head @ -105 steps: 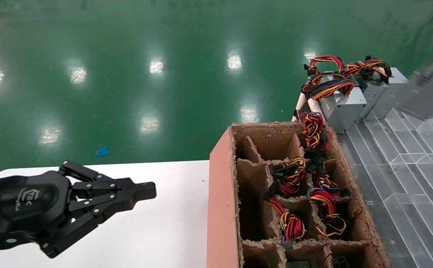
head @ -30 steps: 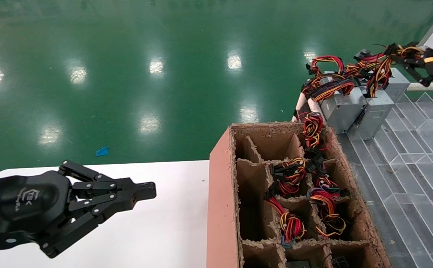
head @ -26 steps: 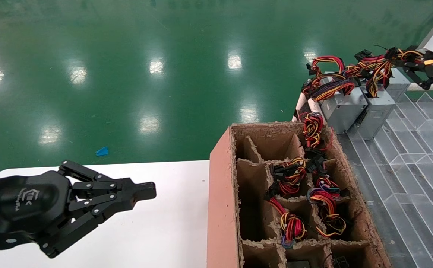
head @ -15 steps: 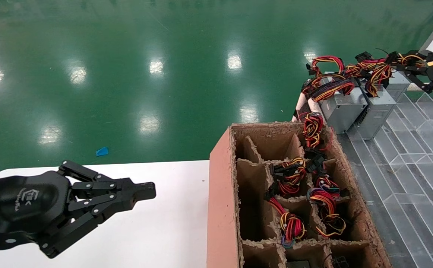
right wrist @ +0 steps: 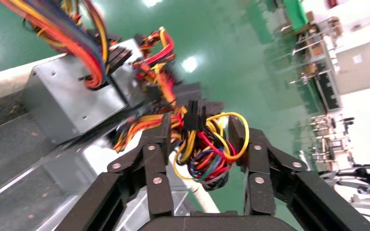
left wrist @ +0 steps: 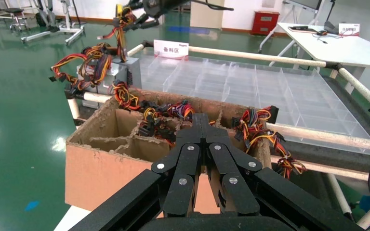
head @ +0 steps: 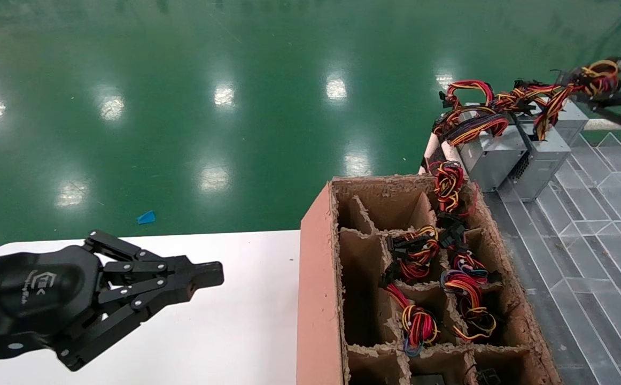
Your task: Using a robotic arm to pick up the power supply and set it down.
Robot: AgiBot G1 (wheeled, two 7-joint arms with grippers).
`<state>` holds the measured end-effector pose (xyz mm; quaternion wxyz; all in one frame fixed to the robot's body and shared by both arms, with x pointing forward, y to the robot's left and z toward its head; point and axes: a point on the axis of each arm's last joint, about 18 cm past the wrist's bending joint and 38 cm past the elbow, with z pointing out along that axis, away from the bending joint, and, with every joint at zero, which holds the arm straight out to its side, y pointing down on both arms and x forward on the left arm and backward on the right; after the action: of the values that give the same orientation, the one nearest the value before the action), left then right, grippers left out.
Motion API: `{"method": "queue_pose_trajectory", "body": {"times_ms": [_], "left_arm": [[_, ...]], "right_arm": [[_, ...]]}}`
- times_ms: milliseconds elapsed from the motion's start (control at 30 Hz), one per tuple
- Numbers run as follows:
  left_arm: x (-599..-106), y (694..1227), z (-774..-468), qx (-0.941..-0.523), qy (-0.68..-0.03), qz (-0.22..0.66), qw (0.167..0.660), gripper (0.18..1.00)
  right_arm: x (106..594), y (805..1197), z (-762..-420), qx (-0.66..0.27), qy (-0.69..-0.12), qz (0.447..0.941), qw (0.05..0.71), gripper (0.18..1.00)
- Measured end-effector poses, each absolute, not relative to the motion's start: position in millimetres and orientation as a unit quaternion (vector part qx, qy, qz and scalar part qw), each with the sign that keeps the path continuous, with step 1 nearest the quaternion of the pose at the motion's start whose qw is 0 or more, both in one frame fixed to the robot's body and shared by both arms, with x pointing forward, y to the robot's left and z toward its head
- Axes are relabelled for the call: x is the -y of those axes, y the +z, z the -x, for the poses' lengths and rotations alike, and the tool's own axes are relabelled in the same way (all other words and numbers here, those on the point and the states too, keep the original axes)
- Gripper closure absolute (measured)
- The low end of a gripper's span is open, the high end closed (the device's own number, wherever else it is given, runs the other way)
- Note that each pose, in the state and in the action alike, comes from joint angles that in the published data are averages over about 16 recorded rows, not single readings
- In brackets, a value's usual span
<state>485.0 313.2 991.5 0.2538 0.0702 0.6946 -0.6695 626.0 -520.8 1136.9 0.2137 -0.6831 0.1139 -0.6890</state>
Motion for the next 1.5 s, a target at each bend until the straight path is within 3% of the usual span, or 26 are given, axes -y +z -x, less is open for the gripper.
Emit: {"method": "queue_pose_trajectory", "body": {"times_ms": [367,800,1033,1500], "left_arm": [[-313.2,991.5,-485.0,-0.695,-0.670,-0.070,0.254,0.993],[-313.2,991.5,-485.0,-0.695,-0.670,-0.070,0.254,0.993],[-313.2,991.5,-485.0,-0.695,-0.670,-0.070,0.254,0.993],[-313.2,991.5,-485.0,-0.695,-0.670,-0.070,0.254,0.993]], "right_arm": [[516.9,1153.9,-606.1,-0.094,-0.707,0.671,0.203,0.559],[476.0,1159.9,-585.1,-0.004,-0.724,0.664,0.190,0.309],[450.7,1141.2,-584.5,0.018,-0.696,0.676,0.240,0.227],[399.8,1093.0,-576.0,0.042,-0.602,0.703,0.376,0.179]]}}
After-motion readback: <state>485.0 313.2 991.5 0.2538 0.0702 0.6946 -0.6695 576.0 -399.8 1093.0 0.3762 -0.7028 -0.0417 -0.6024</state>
